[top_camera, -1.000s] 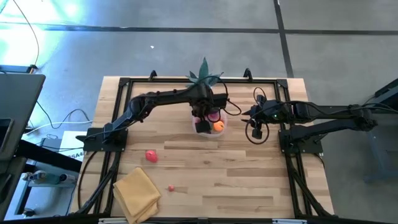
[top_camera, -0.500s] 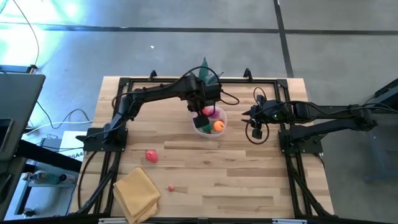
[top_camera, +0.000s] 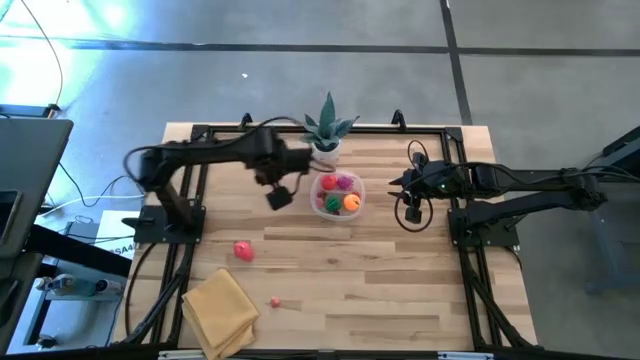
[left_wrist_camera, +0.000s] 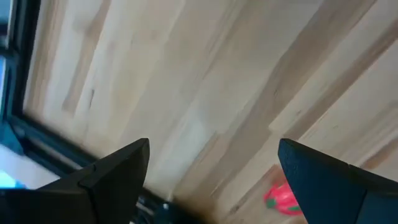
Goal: Pick and placing Produce into tupperware
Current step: Put the red dragon fruit into the transparent container
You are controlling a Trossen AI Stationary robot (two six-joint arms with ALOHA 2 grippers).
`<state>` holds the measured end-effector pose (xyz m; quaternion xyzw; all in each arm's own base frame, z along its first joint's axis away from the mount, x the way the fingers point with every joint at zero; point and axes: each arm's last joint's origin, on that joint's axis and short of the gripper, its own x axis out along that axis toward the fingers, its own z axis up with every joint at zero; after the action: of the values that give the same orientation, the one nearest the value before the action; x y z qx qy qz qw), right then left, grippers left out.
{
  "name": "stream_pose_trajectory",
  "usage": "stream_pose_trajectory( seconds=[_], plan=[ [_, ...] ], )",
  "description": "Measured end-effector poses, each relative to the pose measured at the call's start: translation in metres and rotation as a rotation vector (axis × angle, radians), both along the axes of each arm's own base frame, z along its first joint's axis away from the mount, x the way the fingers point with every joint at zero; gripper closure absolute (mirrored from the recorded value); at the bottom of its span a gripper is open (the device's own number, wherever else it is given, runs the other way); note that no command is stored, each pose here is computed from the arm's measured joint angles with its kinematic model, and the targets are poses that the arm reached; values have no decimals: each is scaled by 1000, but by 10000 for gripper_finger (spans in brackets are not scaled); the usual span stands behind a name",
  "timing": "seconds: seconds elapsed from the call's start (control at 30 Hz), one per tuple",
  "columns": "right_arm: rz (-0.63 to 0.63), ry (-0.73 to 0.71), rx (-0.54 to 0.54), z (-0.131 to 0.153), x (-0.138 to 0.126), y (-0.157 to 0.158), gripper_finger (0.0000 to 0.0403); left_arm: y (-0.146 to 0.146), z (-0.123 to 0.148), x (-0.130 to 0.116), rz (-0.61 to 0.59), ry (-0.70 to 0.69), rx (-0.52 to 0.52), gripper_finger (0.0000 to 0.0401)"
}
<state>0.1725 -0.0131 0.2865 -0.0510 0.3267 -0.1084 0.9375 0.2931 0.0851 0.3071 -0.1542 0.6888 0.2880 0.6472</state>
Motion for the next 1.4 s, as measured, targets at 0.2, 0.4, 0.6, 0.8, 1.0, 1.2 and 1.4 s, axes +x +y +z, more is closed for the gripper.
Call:
stream_pose_trajectory(
  seconds=[0.2, 0.4, 0.6, 0.8, 1.0, 1.2, 1.4],
  plan=[
    [0, 0, 0, 0, 0, 0, 290, -44, -8, -44, 69, -117, 13, 54],
    [0, 0, 0, 0, 0, 0, 290, -85, -13, -78, 151, -212, -33, 54],
    [0, 1, 0, 0, 0, 0, 290, -106, -22, -91, 243, -198, -75, 54],
    [0, 0, 0, 0, 0, 0, 290, -115, -35, -91, 219, -195, -79, 54],
    [0, 0, 0, 0, 0, 0, 290, -116, -49, -92, 118, -169, -112, 54],
    [0, 0, 0, 0, 0, 0, 290, -114, -56, -94, -35, -136, -81, 54],
    [0, 0, 0, 0, 0, 0, 290, -114, -58, -94, -40, -139, -68, 54]
  ],
)
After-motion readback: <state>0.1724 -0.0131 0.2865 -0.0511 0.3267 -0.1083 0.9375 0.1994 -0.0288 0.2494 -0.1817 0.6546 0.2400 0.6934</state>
